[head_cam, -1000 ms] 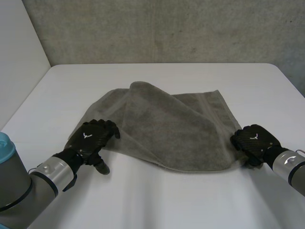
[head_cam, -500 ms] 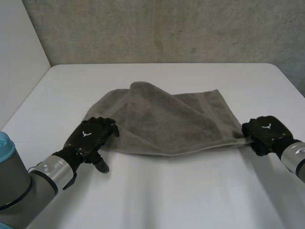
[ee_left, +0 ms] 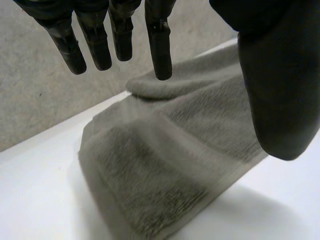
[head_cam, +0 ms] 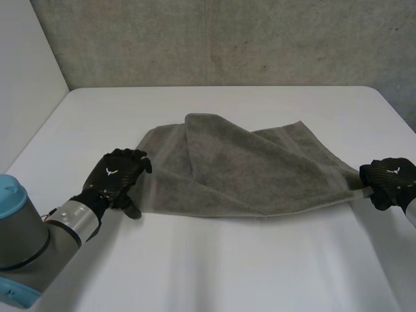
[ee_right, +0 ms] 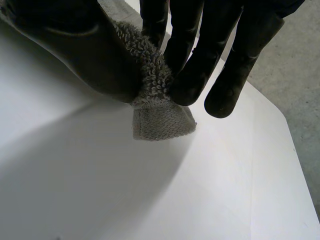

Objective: Fold the towel.

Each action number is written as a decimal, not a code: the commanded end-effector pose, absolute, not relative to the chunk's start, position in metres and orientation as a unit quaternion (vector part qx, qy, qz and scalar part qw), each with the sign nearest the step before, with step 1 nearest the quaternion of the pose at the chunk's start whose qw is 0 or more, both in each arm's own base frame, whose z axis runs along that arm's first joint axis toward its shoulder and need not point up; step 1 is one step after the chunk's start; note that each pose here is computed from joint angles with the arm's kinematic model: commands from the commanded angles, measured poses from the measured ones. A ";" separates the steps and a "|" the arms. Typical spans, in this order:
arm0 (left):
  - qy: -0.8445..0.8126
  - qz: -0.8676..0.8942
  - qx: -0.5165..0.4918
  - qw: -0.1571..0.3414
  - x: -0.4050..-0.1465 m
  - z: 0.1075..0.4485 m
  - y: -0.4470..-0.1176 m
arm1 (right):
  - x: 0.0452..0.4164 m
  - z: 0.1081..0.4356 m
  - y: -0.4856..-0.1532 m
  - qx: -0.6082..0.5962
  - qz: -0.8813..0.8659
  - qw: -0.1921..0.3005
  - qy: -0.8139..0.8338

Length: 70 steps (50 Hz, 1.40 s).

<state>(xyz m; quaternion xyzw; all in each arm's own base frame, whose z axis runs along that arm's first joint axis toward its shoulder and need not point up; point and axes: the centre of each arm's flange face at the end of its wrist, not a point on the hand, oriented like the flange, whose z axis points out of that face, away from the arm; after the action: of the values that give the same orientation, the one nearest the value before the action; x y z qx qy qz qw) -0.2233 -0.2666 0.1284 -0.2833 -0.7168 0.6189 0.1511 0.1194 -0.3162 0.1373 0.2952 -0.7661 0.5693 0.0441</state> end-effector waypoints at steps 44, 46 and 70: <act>-0.745 0.603 -0.279 0.053 -0.213 0.097 -0.314 | 0.127 0.128 -0.303 0.322 0.553 0.041 -0.767; -0.745 0.603 -0.280 0.053 -0.213 0.097 -0.314 | 0.126 0.128 -0.303 0.322 0.553 0.042 -0.767; -0.745 0.603 -0.279 0.060 -0.216 0.101 -0.311 | 0.127 0.127 -0.303 0.323 0.553 0.041 -0.767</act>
<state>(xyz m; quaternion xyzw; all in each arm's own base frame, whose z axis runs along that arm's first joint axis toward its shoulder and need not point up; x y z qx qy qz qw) -0.2156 -0.3107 0.1012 -0.2793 -0.7445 0.6034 0.0600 0.1265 -0.3031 0.1273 0.3225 -0.7672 0.5529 0.0409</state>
